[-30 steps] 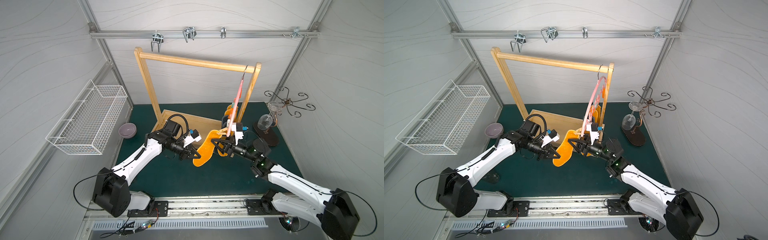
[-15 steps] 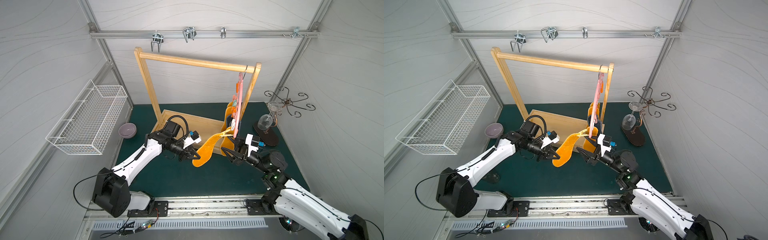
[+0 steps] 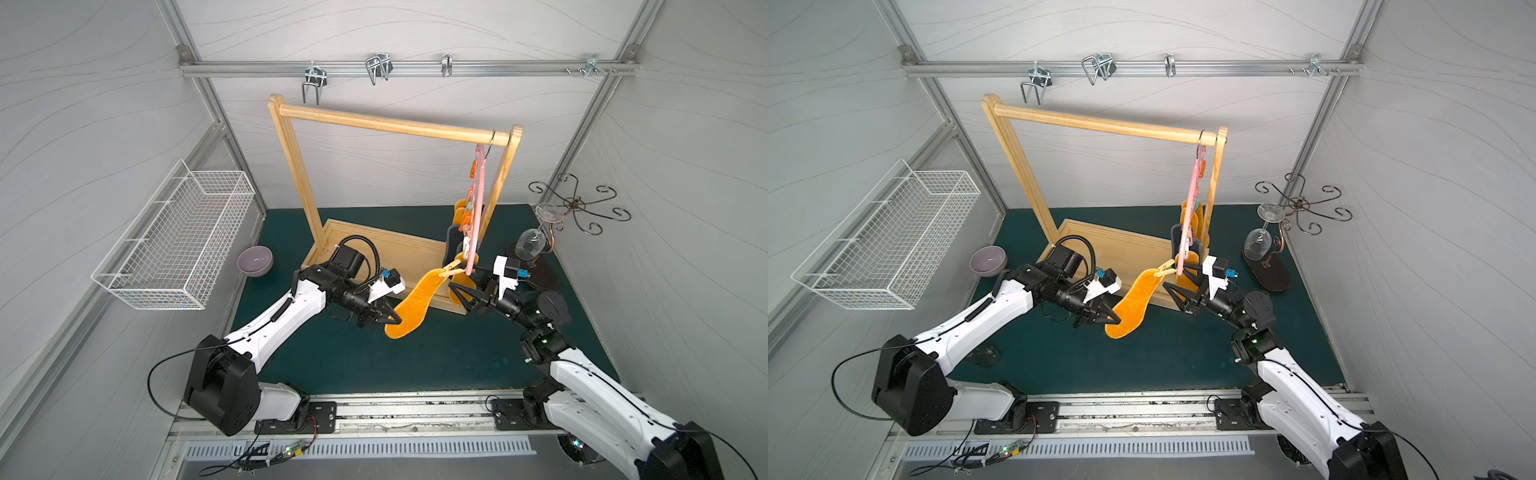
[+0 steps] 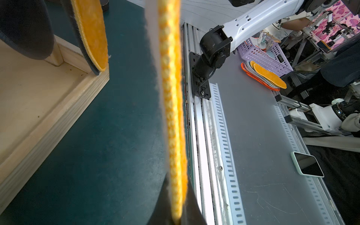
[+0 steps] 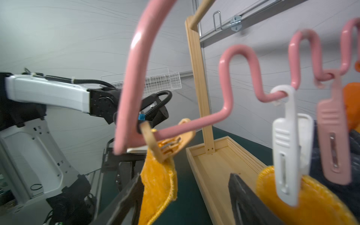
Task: Take the shoe insoles off the hanger
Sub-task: Remove the insole from the hanger.
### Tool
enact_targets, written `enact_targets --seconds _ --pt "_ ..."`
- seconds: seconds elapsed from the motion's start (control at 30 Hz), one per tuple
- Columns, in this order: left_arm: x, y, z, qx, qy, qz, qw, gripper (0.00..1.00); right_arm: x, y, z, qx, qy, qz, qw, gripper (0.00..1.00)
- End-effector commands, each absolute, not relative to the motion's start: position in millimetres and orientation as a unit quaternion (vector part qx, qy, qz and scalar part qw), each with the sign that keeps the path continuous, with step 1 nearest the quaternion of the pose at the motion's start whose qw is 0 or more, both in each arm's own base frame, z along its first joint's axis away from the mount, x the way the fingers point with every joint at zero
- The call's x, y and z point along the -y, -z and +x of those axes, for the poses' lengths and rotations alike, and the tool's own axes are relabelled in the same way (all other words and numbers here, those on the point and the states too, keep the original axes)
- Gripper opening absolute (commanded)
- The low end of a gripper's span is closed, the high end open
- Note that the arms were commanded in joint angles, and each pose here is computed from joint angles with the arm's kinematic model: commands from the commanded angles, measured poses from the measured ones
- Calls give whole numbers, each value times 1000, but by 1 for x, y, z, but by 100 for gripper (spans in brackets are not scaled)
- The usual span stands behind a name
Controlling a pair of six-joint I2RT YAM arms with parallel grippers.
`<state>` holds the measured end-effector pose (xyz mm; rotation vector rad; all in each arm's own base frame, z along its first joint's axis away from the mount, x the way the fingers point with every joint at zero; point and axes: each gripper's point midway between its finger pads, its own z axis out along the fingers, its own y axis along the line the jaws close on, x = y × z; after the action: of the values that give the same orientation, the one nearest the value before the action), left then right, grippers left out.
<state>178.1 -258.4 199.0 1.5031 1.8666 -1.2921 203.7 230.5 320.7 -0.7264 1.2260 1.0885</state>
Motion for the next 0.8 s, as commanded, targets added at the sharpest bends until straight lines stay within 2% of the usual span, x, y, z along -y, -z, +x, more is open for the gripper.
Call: enact_targets --seconds 0.0,0.47,0.77 --pt "259 -203 173 -651 463 560 219 0 -235 -353 181 -474 -507 -359 624 68" --pt "263 -199 162 -642 462 577 204 0 -239 -368 183 -449 -520 -372 624 65" --pt "262 -198 164 -645 452 582 201 0 -238 -371 179 -439 -534 -378 616 44"
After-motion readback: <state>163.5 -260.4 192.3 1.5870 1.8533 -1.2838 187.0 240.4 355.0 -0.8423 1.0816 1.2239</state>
